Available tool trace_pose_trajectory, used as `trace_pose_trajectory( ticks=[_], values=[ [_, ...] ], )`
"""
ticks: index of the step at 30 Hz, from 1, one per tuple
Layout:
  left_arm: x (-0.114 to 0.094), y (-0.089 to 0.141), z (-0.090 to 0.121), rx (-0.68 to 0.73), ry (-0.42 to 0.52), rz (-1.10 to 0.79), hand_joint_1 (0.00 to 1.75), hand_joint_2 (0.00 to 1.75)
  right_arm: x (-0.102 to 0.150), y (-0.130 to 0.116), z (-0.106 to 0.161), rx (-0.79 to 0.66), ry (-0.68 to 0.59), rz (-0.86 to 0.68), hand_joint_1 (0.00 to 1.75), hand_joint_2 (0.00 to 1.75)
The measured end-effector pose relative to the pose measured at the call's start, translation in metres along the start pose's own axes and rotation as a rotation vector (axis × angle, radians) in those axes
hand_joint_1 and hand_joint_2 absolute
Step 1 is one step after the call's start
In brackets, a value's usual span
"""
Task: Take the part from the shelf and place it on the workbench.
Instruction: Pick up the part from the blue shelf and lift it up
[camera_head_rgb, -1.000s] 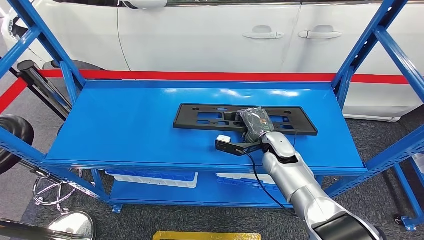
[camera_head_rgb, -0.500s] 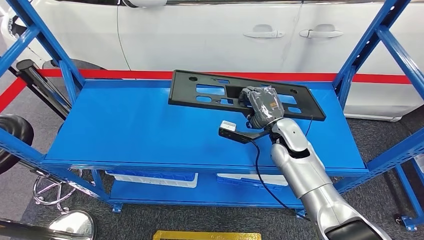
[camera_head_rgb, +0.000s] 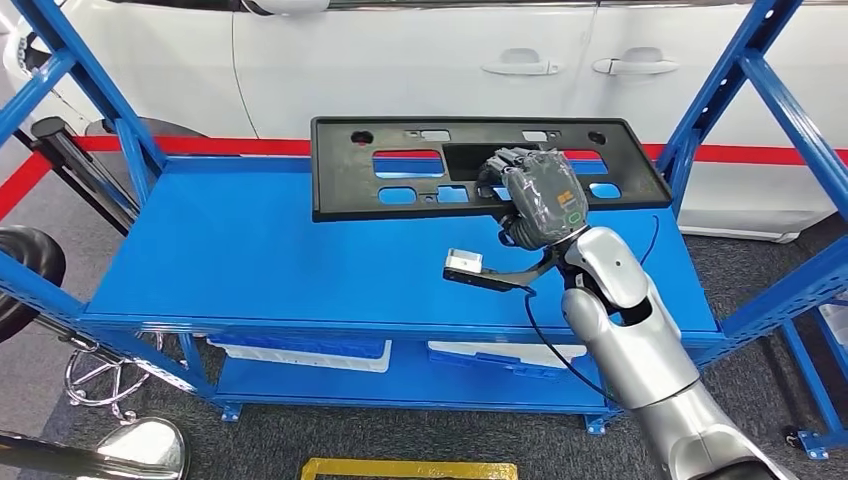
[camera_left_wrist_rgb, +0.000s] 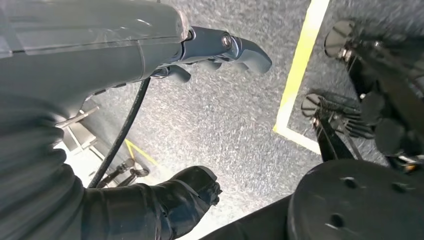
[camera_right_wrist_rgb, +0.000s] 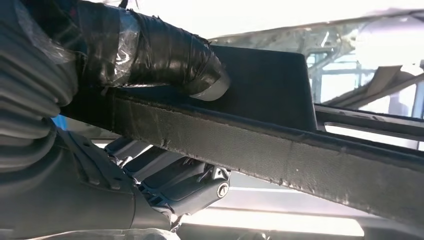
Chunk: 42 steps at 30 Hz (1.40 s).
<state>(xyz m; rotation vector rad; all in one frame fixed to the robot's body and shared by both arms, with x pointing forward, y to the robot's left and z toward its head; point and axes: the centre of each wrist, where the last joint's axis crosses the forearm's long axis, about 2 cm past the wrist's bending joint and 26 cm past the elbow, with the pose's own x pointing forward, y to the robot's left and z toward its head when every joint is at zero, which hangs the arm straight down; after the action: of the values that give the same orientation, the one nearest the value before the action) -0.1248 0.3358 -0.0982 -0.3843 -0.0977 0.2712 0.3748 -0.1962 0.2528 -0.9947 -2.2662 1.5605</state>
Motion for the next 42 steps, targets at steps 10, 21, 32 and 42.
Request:
trace_pose_trajectory(
  ticks=[10,21,32,42],
  values=[
    [-0.001,0.004,0.003,0.003,0.005,-0.009,0.0,1.75,0.008,-0.008,-0.001,-0.025,-0.042,-0.051,1.75,1.75],
    [0.002,0.012,0.007,0.017,0.003,-0.018,0.0,1.75,0.012,-0.014,-0.001,-0.034,-0.083,-0.064,1.75,1.75],
    [0.003,0.01,0.005,0.006,0.005,-0.025,0.0,1.75,0.032,-0.02,-0.002,-0.028,-0.217,-0.159,1.75,1.75],
    [0.004,0.01,0.005,0.002,0.005,-0.027,0.0,1.75,0.037,-0.026,-0.005,-0.039,-0.24,-0.184,1.75,1.75]
  ],
)
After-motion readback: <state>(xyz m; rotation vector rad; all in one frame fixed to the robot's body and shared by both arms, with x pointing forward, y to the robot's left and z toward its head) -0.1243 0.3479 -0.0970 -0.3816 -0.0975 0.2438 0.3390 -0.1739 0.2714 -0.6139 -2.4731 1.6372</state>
